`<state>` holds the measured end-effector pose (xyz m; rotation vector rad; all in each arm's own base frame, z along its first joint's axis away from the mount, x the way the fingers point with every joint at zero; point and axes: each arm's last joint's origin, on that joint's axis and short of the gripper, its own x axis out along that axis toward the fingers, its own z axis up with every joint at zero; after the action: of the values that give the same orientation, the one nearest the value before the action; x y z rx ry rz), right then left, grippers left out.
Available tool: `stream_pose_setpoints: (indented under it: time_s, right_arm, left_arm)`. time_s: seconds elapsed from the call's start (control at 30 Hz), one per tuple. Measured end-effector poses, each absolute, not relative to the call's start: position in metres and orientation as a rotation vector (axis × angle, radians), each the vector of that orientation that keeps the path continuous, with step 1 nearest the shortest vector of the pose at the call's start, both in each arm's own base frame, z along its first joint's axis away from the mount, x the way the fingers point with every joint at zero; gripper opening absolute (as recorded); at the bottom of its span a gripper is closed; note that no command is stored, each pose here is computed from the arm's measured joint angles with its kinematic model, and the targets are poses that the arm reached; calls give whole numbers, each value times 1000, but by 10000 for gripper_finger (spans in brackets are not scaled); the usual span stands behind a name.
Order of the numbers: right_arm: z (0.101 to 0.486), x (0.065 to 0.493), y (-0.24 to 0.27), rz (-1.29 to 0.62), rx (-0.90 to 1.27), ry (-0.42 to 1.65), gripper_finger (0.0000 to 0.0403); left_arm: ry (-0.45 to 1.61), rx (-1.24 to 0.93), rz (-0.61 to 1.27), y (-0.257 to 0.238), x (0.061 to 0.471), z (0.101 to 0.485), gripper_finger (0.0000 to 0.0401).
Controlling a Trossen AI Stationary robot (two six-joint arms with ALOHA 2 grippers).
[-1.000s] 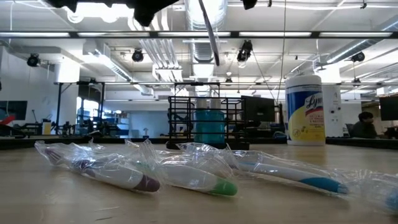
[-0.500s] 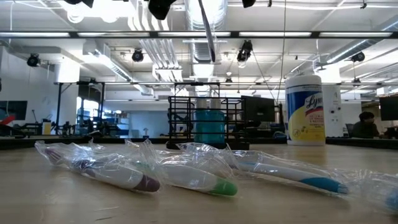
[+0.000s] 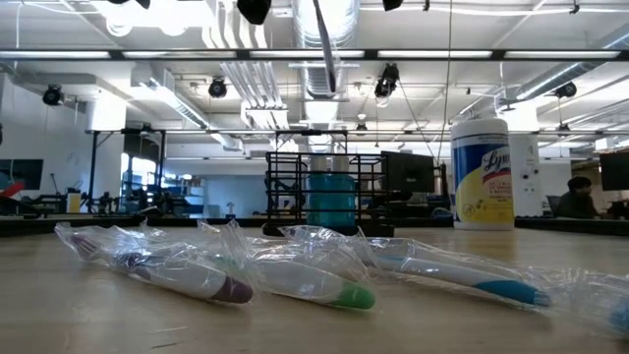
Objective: Pick & Place toothbrushing station
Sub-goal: Put the top violet toothbrush into the black wire organizer
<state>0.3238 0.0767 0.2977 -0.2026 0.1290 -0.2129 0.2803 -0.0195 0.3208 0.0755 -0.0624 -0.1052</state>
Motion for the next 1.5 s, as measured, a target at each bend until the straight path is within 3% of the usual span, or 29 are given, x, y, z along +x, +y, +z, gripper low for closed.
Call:
stream_pose_setpoints:
  time_s: [0.1,0.17,0.47,0.73,0.87,1.0,1.2,1.5]
  right_arm:
    - [298,324,77,-214,-202,127,8]
    - [298,324,77,-214,-205,128,8]
    - [297,323,78,-208,-230,142,15]
    - [304,305,83,-194,-261,199,83]
    - [313,280,89,-129,-247,155,97]
    - [304,254,92,-14,-202,89,89]
    - [262,229,84,9,-79,-27,60]
    - [224,213,77,11,-19,-24,37]
  left_arm:
    - [-66,87,-106,-20,280,321,31]
    - [-63,92,-106,-20,280,321,14]
    - [-60,127,-102,-19,277,322,9]
    - [-109,178,-23,-15,240,342,9]
    - [-150,164,15,-9,214,336,9]
    - [-187,107,59,-1,204,307,9]
    - [-262,29,92,8,202,264,9]
    - [-264,1,71,8,215,248,9]
